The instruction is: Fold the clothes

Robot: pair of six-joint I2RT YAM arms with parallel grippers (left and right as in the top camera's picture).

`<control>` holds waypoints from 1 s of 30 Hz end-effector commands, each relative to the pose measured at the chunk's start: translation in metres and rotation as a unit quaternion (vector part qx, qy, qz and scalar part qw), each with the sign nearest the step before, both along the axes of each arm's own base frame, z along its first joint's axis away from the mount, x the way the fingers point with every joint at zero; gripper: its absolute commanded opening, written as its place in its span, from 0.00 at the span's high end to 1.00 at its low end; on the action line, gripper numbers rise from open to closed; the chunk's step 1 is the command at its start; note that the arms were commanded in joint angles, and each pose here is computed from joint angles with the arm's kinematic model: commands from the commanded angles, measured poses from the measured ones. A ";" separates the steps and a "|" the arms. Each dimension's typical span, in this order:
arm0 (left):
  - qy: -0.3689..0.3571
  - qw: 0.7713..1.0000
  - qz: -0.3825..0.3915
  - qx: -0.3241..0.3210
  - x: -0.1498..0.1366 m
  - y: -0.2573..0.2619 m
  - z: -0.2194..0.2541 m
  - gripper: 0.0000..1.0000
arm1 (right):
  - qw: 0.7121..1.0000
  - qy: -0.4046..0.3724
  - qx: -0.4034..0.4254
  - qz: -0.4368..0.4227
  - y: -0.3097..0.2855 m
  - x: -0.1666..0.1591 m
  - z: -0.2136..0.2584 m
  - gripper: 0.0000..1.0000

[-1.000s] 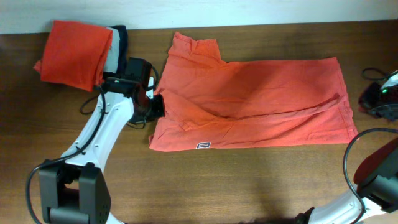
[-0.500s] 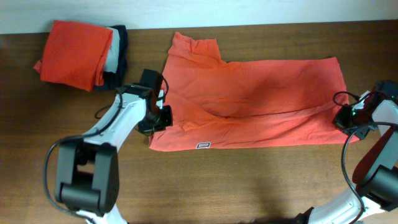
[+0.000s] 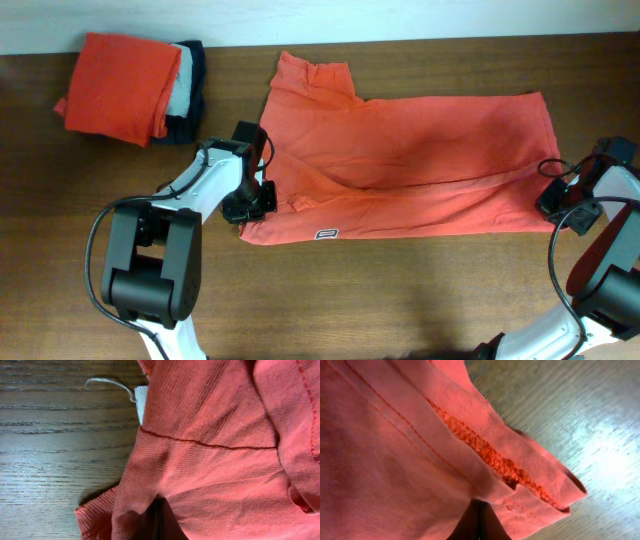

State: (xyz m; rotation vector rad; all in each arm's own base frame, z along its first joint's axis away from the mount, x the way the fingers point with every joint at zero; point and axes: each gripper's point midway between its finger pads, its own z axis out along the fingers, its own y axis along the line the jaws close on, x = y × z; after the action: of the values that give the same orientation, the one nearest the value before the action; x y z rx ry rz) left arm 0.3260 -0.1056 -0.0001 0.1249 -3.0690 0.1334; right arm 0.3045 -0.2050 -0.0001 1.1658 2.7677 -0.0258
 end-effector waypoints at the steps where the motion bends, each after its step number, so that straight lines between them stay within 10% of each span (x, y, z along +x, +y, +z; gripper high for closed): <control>1: 0.016 0.999 0.005 0.029 -0.008 0.011 -0.009 0.99 | 0.998 -0.038 0.038 0.040 0.014 0.015 0.004 0.96; 9: 0.019 0.999 0.005 0.030 -0.009 0.012 -0.009 0.99 | 0.999 -0.027 0.001 0.035 0.000 0.013 0.003 0.96; 23: 0.043 0.998 0.004 0.036 -0.021 0.015 -0.008 0.99 | 0.975 0.184 -0.050 -0.111 0.008 -0.099 -0.020 0.96; 30: 0.059 0.997 0.003 0.041 -0.029 0.017 -0.006 1.00 | 0.980 0.158 -0.039 -0.110 0.007 -0.082 -0.002 0.96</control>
State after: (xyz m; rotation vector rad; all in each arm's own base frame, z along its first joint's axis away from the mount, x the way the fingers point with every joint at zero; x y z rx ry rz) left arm 0.3033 -0.0937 0.0015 0.1264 -2.9835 0.0379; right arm 0.2252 -0.1982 -0.0019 1.5224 2.8437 -0.3470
